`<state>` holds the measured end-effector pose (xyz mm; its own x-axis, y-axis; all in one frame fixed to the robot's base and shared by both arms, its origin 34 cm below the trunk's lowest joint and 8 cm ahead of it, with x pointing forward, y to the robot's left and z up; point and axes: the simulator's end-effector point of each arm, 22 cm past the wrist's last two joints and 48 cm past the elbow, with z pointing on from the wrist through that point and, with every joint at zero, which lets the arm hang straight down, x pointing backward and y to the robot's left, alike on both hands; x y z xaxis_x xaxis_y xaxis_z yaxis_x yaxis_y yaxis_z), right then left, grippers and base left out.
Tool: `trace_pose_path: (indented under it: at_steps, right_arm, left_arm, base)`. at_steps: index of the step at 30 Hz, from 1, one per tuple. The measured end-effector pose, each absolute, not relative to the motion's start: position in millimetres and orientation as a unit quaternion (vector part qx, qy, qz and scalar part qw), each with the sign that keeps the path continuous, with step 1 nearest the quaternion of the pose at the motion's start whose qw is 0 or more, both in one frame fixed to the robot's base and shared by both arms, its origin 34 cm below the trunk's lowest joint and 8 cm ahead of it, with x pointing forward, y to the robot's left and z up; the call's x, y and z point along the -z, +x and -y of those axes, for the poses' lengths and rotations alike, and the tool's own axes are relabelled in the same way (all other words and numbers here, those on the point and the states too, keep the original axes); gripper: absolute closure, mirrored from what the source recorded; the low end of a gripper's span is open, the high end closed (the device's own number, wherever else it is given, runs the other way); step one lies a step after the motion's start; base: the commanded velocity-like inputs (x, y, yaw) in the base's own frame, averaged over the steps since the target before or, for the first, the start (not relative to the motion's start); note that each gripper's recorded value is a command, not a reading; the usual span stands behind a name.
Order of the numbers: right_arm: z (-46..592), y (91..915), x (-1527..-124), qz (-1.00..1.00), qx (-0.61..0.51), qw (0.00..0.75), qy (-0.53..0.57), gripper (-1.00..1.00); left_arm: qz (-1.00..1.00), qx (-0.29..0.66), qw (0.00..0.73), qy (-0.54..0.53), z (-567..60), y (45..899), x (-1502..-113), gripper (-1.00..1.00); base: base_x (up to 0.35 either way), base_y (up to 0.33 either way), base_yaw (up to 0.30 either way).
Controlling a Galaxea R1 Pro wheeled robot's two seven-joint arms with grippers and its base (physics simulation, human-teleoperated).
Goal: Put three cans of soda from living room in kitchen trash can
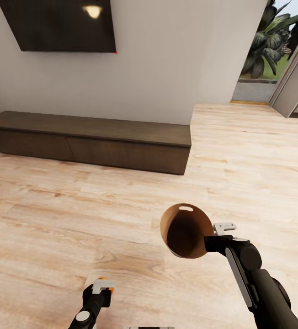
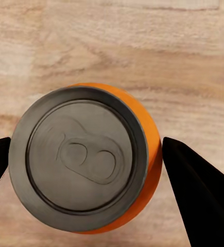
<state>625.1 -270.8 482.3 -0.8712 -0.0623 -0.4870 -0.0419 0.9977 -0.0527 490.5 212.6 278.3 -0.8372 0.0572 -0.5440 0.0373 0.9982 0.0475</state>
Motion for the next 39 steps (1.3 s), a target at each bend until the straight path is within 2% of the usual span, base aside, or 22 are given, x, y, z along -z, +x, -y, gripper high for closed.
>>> trace_pose_path:
  at_steps: [39]
  right_arm:
    - [270, 648, -596, -0.959, 0.020, 0.282, -0.027, 1.00]
  left_arm:
    - [-0.949, -0.018, 0.315, 0.024, -213, 527, -384, 1.00]
  base:
    - [0.000, 0.000, 0.000]
